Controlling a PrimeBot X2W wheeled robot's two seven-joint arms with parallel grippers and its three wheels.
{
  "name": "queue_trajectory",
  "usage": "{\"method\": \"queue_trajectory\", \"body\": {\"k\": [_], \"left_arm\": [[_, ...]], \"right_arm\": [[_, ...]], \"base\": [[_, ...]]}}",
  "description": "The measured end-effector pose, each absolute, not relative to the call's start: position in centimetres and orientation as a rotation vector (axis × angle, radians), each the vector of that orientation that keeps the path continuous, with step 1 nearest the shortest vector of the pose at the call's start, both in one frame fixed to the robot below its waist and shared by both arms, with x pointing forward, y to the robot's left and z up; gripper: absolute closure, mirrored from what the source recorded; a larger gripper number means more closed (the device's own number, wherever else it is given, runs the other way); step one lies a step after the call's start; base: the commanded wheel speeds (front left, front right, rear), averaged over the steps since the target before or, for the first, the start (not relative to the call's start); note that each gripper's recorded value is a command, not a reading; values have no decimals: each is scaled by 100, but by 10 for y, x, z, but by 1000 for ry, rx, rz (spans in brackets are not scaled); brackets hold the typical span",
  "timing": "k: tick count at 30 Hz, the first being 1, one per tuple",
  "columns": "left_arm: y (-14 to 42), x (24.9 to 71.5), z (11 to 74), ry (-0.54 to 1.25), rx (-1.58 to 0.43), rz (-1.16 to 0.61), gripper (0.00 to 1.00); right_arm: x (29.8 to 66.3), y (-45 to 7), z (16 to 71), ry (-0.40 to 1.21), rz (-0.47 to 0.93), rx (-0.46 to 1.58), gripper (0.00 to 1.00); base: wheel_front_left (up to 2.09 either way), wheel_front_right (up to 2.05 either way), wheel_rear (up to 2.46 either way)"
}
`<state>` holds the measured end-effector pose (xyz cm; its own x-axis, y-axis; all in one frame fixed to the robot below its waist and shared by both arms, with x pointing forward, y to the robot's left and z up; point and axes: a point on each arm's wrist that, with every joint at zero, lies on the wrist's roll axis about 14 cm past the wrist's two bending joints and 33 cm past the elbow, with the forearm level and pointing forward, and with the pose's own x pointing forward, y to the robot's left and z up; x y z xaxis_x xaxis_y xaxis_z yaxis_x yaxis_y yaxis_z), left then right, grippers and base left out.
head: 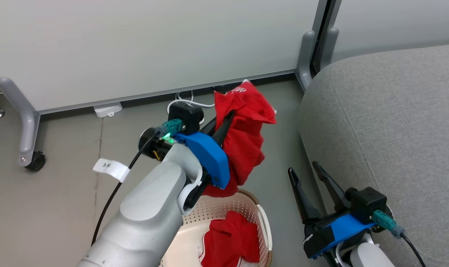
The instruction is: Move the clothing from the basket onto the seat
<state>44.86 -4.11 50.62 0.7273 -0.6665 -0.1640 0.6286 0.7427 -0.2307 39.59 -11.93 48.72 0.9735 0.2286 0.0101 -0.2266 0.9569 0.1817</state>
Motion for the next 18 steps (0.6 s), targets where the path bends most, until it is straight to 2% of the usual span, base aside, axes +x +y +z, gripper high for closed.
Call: {"method": "queue_trajectory", "body": {"k": [18], "left_arm": [[-90, 434, 581, 81, -107, -875, 100]], "right_arm": [[379, -124, 493, 9, 221, 159, 0]], "base": [[0, 0, 0]]}}
